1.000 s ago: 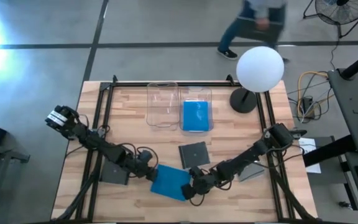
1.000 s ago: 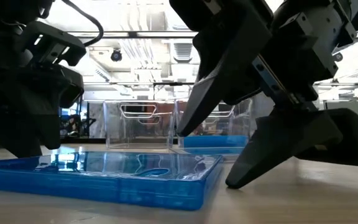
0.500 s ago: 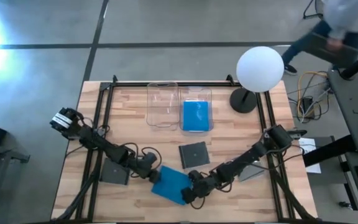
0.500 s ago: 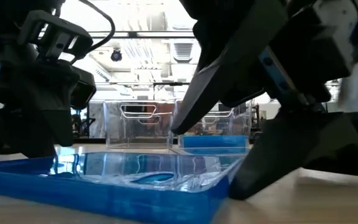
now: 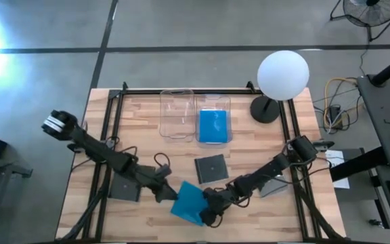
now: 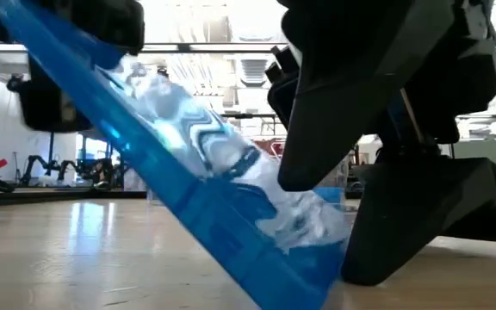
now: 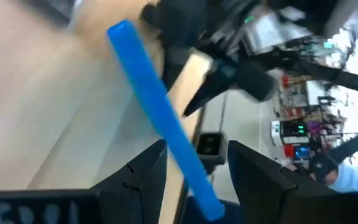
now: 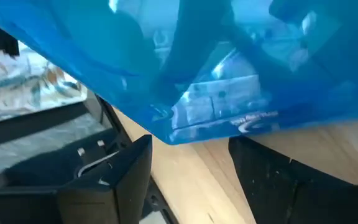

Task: Pick & place jewel cases by type
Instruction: Put the blue CD case into the right transparent bin

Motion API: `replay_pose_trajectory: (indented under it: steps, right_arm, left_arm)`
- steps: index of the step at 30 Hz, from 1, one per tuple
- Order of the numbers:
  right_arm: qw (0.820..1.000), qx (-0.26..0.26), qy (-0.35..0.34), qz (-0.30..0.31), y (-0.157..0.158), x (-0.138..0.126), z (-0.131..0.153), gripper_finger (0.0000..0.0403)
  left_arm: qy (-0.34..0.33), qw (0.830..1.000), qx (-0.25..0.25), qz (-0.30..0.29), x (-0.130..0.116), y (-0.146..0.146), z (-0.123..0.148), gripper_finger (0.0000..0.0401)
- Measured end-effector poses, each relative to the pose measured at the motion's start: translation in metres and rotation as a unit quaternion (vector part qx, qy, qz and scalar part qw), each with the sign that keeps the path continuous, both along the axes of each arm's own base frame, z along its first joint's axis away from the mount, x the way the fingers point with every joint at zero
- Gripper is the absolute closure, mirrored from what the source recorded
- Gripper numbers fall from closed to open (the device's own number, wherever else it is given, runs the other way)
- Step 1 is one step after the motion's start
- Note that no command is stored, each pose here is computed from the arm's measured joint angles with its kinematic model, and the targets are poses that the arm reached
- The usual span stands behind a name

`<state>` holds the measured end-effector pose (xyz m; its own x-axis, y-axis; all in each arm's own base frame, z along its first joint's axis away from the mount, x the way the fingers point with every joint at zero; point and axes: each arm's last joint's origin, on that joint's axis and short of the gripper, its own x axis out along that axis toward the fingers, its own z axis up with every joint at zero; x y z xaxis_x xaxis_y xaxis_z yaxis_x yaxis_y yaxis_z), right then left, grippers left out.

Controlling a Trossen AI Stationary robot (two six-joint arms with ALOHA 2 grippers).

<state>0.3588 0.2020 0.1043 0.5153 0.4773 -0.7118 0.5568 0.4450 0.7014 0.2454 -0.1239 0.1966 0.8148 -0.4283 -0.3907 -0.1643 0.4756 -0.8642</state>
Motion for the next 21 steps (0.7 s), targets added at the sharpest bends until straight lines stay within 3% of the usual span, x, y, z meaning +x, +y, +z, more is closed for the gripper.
replay_pose_trajectory:
  steps: [11, 15, 21]
  right_arm:
    - [0.999, -0.027, -0.022, -0.040, -0.026, 0.025, 0.010, 0.0184]
    - [0.999, -0.028, -0.007, -0.044, -0.018, 0.020, 0.009, 0.0184]
    - [0.998, -0.026, -0.003, -0.060, -0.003, 0.015, 0.012, 0.0183]
  left_arm:
    - [0.056, 0.998, 0.012, -0.013, 0.010, -0.003, -0.031, 0.0249]
    - [0.087, 0.993, 0.060, 0.055, 0.004, 0.005, -0.030, 0.0249]
    - [0.153, 0.960, 0.190, 0.136, -0.011, 0.025, -0.024, 0.0249]
